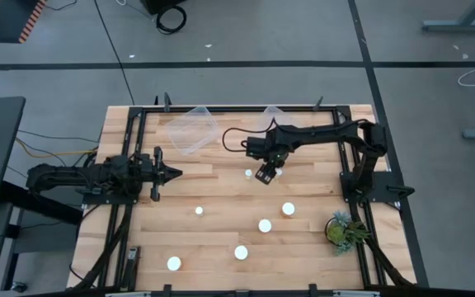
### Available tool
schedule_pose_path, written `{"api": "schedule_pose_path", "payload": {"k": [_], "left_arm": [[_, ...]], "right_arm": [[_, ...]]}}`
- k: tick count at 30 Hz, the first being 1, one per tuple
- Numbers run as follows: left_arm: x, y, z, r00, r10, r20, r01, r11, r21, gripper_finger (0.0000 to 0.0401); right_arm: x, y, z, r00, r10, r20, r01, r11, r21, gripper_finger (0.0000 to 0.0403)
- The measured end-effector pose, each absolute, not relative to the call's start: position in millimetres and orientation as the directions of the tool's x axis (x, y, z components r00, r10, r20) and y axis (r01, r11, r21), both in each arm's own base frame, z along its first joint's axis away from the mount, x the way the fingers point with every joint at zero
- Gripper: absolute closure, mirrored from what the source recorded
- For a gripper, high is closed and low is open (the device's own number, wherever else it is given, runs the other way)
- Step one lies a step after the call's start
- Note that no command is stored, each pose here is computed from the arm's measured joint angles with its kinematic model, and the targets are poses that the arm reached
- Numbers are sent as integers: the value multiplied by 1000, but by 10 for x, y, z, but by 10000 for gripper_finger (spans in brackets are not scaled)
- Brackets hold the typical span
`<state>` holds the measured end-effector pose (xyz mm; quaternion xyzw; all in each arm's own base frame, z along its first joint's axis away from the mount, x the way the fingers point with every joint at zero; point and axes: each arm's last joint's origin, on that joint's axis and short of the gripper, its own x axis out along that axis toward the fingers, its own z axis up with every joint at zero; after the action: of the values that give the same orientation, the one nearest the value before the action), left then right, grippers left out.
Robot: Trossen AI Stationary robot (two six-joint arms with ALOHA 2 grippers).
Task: Pick and place medicine bottles into bin by pill shape (circle, oval)
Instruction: Put the small yellow pill bottle into the right transparent bin
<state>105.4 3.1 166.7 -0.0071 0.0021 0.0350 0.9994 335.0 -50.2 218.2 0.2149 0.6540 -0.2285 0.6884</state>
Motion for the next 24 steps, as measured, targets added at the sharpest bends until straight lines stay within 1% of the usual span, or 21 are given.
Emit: {"api": "schedule_pose_path", "payload": {"k": [5, 9, 13, 17, 24], "left_arm": [[1054, 32, 1668, 998, 70, -4, -70, 997, -14, 375], [1054, 31, 1667, 998, 70, -5, -70, 997, -14, 371], [1054, 32, 1668, 998, 70, -4, -70, 997, -14, 365], [1054, 31, 1667, 998, 70, -5, -70, 997, -14, 369], [1054, 31, 1668, 998, 70, -4, -70, 997, -14, 375]], "right_arm": [[3306, -500, 2105, 10, -29, -1000, 614, 789, -17, 145], [3263, -494, 2026, -16, -25, -1000, 621, 783, -29, 139], [3214, -484, 1931, -40, -13, -999, 630, 776, -36, 139], [3198, -481, 1859, -34, -12, -999, 641, 767, -31, 140], [3174, -469, 1706, 0, 13, -1000, 644, 765, 10, 166]]}}
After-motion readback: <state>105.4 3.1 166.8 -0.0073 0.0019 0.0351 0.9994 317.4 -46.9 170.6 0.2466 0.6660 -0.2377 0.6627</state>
